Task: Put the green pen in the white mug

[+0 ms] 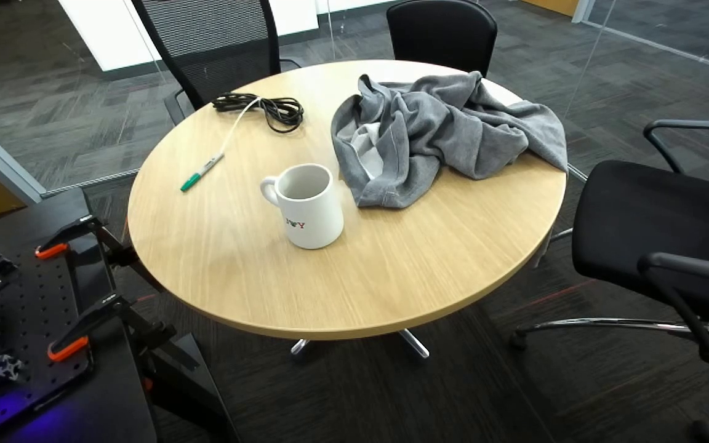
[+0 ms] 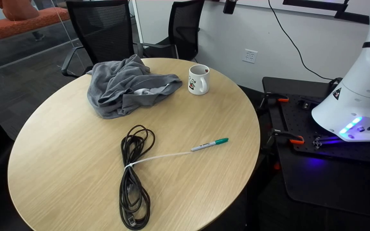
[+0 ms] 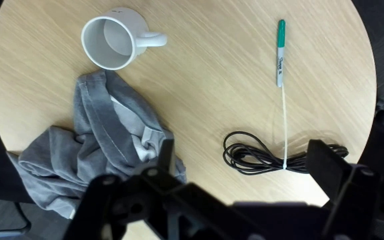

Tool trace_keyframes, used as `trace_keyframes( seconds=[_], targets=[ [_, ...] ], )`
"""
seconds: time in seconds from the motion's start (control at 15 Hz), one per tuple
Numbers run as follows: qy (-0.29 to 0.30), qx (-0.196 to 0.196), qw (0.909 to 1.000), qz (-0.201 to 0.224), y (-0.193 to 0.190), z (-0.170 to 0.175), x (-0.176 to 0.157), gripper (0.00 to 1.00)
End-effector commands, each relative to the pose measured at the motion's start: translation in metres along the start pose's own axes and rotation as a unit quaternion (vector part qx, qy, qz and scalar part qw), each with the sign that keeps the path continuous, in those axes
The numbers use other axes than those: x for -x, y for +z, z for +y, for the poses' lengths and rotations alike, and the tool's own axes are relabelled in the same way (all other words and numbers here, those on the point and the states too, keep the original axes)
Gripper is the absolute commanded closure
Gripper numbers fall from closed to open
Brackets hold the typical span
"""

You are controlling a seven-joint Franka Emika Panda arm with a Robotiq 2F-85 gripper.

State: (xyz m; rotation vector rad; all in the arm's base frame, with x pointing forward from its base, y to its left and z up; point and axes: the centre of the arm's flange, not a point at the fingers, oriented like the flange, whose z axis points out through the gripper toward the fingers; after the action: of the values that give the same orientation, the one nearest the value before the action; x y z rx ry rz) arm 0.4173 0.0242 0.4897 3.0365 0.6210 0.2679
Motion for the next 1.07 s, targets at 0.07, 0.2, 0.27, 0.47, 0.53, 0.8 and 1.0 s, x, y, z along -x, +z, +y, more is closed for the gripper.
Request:
trace_keyframes(
  seconds=[0.07, 0.2, 0.27, 0.47, 0.53, 0.8, 1.0],
  targets=[
    [-0.046, -0.01, 0.9989, 0.0, 0.053, -0.019, -0.017, 0.0],
    [-0.062, -0.01, 0.998, -0.006, 0.076, -0.028, -0.023, 0.0],
    [-0.07, -0.008, 0.9975, -0.008, 0.088, -0.033, -0.025, 0.0],
    [-0.086, -0.006, 0.9961, -0.016, 0.122, -0.045, -0.033, 0.0],
    [-0.089, 0.002, 0.9958, -0.019, 0.136, -0.048, -0.036, 0.0],
    [-0.105, -0.016, 0.9938, -0.034, 0.182, -0.057, -0.041, 0.0],
    [-0.108, -0.024, 0.9922, -0.058, 0.214, -0.059, -0.038, 0.0]
  ],
)
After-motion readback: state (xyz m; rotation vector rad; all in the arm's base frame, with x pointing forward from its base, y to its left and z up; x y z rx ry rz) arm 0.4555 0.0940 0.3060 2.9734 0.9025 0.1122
